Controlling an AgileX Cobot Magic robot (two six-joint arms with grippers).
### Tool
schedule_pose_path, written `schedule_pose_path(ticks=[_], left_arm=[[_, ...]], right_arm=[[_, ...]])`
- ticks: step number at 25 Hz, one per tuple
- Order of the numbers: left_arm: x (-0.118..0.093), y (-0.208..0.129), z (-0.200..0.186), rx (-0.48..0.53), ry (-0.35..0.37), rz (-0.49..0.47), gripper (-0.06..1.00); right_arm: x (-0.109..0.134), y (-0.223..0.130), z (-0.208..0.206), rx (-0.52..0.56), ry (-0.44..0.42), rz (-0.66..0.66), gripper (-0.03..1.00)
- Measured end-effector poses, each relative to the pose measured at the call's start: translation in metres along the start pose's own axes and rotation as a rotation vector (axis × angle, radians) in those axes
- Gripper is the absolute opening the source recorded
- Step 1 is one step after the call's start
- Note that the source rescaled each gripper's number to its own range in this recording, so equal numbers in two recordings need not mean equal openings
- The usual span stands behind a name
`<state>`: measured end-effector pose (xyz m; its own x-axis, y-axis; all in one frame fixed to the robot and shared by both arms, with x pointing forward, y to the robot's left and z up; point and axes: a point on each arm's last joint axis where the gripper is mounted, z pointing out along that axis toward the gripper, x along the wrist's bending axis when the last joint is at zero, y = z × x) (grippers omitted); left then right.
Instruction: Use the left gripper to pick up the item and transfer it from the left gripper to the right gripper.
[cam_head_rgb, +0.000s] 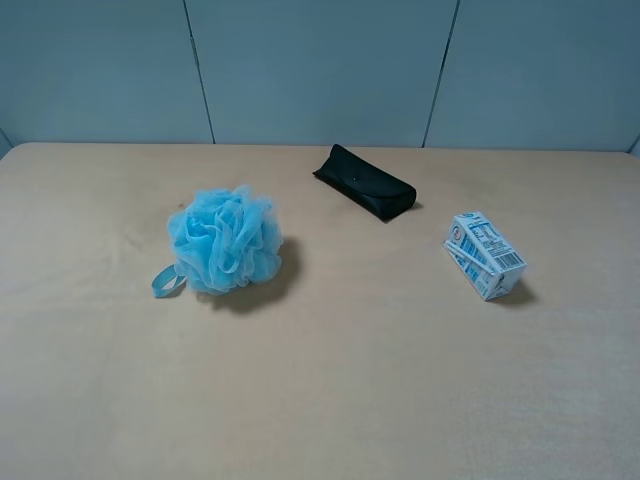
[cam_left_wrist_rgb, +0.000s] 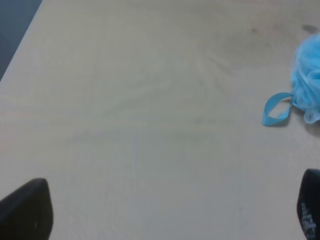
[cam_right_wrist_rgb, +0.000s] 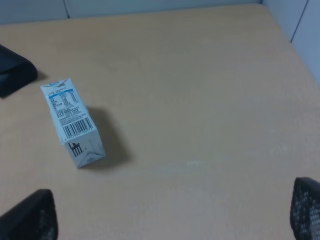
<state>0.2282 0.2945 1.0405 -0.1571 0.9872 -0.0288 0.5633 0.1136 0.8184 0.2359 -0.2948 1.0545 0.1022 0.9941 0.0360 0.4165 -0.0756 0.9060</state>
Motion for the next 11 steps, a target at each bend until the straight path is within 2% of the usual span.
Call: schedule_pose_path(ticks=[11], left_arm=[[0.0,0.0,0.0,0.0,0.0,0.0,0.97]], right_arm=[[0.0,0.0,0.0,0.0,0.0,0.0,1.0]])
